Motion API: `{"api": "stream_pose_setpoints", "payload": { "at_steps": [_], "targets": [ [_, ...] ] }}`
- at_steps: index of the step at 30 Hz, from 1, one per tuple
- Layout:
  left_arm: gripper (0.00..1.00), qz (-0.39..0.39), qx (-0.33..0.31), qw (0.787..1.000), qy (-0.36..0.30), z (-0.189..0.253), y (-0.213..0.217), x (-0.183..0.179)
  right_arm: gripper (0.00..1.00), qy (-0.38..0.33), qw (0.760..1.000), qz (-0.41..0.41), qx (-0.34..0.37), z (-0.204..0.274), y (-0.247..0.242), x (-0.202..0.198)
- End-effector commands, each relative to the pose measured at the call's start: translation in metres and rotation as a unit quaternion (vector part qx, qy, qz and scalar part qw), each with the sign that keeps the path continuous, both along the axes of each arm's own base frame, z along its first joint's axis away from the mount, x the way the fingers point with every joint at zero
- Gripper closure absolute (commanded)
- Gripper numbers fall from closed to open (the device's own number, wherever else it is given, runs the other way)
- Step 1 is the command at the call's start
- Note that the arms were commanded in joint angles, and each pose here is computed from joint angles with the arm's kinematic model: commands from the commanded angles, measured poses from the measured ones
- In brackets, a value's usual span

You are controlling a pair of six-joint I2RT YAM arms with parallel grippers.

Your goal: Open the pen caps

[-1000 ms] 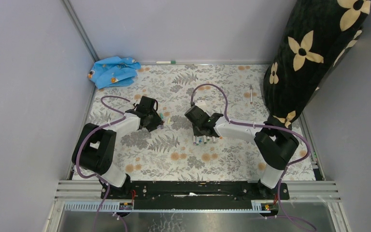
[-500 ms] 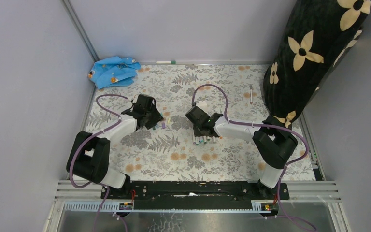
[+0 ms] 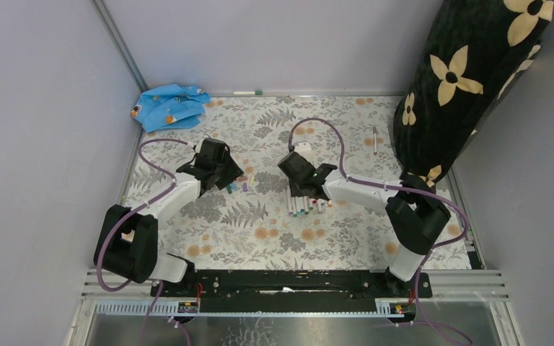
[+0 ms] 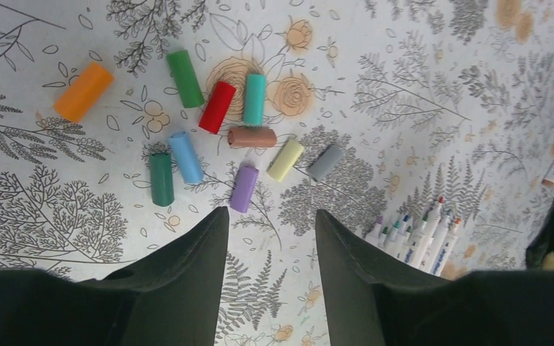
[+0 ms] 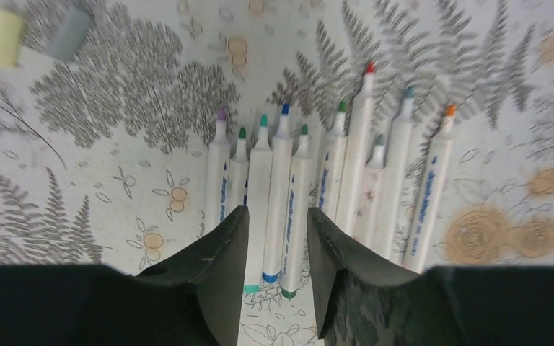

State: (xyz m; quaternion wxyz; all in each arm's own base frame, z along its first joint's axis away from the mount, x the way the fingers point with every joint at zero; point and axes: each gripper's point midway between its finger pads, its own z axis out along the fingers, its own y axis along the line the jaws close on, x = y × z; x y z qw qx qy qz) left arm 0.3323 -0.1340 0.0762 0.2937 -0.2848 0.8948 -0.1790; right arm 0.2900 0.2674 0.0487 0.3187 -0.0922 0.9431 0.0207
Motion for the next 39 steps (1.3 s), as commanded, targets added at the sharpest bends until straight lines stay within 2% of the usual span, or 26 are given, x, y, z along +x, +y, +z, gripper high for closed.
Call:
{"api": "stream_pose_setpoints", "payload": {
  "at_steps": [1, 4, 7, 11, 16, 22, 27, 34, 39],
  "targets": [
    [0.46, -0.004, -0.025, 0.998, -0.057, 0.039, -0.010, 0.015, 0.58, -0.095, 0.994, -0.053, 0.022, 0.082, -0.024, 0.052],
    [0.40, -0.017, -0.047, 0.995, -0.086, 0.056, -0.018, 0.018, 0.52, -0.100, 0.991, -0.090, 0.019, 0.094, -0.057, 0.080],
    [0.33, -0.041, -0.074, 0.991, -0.107, 0.069, -0.029, 0.020, 0.41, -0.104, 0.986, -0.127, 0.012, 0.098, -0.091, 0.109],
    [0.29, -0.081, -0.123, 0.979, -0.144, 0.085, -0.050, 0.023, 0.32, -0.088, 0.981, -0.172, 0.008, 0.086, -0.138, 0.144],
    [0.27, -0.105, -0.166, 0.966, -0.169, 0.098, -0.065, 0.027, 0.27, -0.067, 0.975, -0.210, -0.013, 0.060, -0.186, 0.178],
    [0.27, -0.117, -0.190, 0.959, -0.176, 0.096, -0.075, 0.032, 0.26, -0.052, 0.966, -0.251, -0.022, 0.034, -0.234, 0.209],
    [0.27, -0.114, -0.200, 0.957, -0.174, 0.085, -0.078, 0.034, 0.26, -0.035, 0.964, -0.261, -0.026, 0.014, -0.255, 0.223],
    [0.27, -0.112, -0.209, 0.957, -0.165, 0.073, -0.081, 0.036, 0.26, 0.000, 0.961, -0.275, -0.028, -0.019, -0.279, 0.224],
    [0.27, -0.106, -0.213, 0.957, -0.164, 0.070, -0.081, 0.038, 0.30, 0.027, 0.962, -0.273, -0.012, -0.039, -0.284, 0.220]
  ]
}}
